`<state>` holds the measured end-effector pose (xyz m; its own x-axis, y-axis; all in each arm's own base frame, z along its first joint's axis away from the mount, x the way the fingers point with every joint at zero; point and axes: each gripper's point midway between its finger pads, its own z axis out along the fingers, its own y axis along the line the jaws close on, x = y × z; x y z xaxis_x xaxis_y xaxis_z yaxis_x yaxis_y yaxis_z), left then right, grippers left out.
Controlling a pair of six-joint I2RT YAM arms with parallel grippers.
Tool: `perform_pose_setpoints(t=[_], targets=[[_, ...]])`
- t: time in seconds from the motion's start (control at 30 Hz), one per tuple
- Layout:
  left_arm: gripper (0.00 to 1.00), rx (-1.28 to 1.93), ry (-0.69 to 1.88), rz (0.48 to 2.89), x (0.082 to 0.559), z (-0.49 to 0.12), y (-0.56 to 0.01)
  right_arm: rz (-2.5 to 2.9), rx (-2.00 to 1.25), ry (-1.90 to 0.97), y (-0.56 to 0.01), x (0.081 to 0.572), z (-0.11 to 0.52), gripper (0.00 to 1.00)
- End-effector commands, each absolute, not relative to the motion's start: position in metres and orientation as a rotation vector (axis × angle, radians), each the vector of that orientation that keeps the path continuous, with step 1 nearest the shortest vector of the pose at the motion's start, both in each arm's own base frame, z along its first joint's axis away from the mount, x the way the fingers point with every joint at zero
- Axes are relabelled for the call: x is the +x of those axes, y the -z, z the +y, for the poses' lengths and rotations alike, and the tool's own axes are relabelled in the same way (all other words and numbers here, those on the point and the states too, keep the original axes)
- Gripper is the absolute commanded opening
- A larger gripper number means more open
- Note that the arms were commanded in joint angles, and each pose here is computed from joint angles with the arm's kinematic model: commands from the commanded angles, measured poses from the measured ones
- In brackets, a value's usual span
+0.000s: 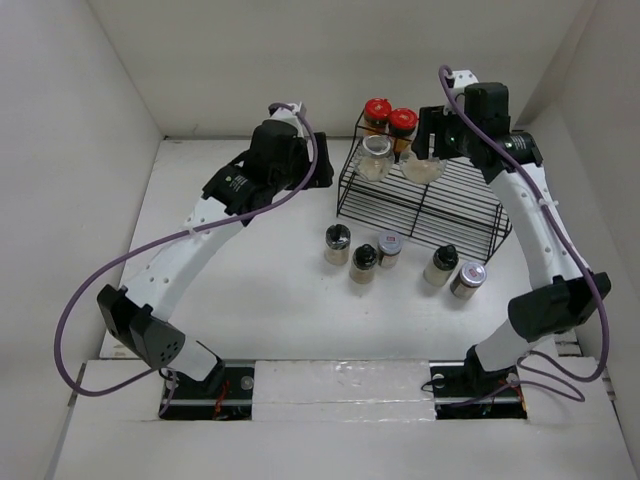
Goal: Organize the condiment bottles
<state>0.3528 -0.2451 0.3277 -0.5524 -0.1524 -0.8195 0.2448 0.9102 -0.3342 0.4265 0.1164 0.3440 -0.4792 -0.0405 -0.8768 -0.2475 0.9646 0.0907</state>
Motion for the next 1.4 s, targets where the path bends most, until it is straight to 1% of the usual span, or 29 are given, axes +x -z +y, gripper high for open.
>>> perform_pose_setpoints(t=[0.0, 0.17, 0.27, 0.33, 0.5, 0.7, 0.77, 0.83, 0.87, 0.93, 1.0, 1.17, 1.23, 1.27, 1.3, 1.33, 1.37], targets=[[0.76, 0.087, 0.615, 2.037, 0.350, -0.258, -0.337, 1.931, -0.221, -0.303, -0.379, 0.441, 0.119, 0.44], [0.76, 0.098, 0.610, 2.070, 0.350, -0.260, -0.316, 1.980, -0.232, -0.295, -0.350, 0.461, 0.123, 0.42], [0.76, 0.099, 0.604, 2.084, 0.350, -0.260, -0.307, 1.965, -0.234, -0.292, -0.348, 0.468, 0.127, 0.42], [0.76, 0.109, 0.598, 2.082, 0.351, -0.260, -0.305, 1.975, -0.248, -0.283, -0.337, 0.472, 0.131, 0.46], [0.76, 0.110, 0.592, 2.094, 0.350, -0.260, -0.297, 2.006, -0.278, -0.257, -0.320, 0.478, 0.138, 0.48], [0.76, 0.103, 0.588, 2.115, 0.349, -0.259, -0.286, 2.038, -0.302, -0.247, -0.299, 0.478, 0.146, 0.59], [0.75, 0.103, 0.588, 2.115, 0.349, -0.259, -0.286, 2.047, -0.303, -0.246, -0.294, 0.480, 0.146, 0.72], [0.75, 0.104, 0.584, 2.124, 0.349, -0.259, -0.282, 2.056, -0.307, -0.239, -0.292, 0.477, 0.149, 0.81], [0.75, 0.103, 0.588, 2.115, 0.350, -0.260, -0.284, 2.047, -0.301, -0.231, -0.297, 0.476, 0.147, 0.88], [0.75, 0.094, 0.589, 2.125, 0.351, -0.261, -0.280, 2.060, -0.306, -0.225, -0.296, 0.473, 0.149, 0.94], [0.75, 0.094, 0.589, 2.125, 0.351, -0.261, -0.280, 2.012, -0.292, -0.218, -0.321, 0.467, 0.145, 0.99], [0.75, 0.086, 0.583, 2.114, 0.355, -0.261, -0.287, 1.943, -0.250, -0.196, -0.362, 0.445, 0.132, 0.99], [0.75, 0.086, 0.583, 2.114, 0.355, -0.261, -0.287, 1.934, -0.206, -0.191, -0.367, 0.423, 0.122, 0.99], [0.75, 0.079, 0.573, 2.112, 0.356, -0.260, -0.287, 1.939, -0.190, -0.182, -0.364, 0.413, 0.120, 0.96], [0.74, 0.074, 0.559, 2.119, 0.356, -0.258, -0.285, 1.939, -0.190, -0.196, -0.362, 0.403, 0.122, 0.85], [0.72, 0.074, 0.559, 2.119, 0.356, -0.258, -0.285, 1.959, -0.164, -0.212, -0.348, 0.384, 0.117, 0.49], [0.69, 0.068, 0.549, 2.116, 0.357, -0.256, -0.285, 1.975, -0.167, -0.230, -0.339, 0.372, 0.121, 0.32]])
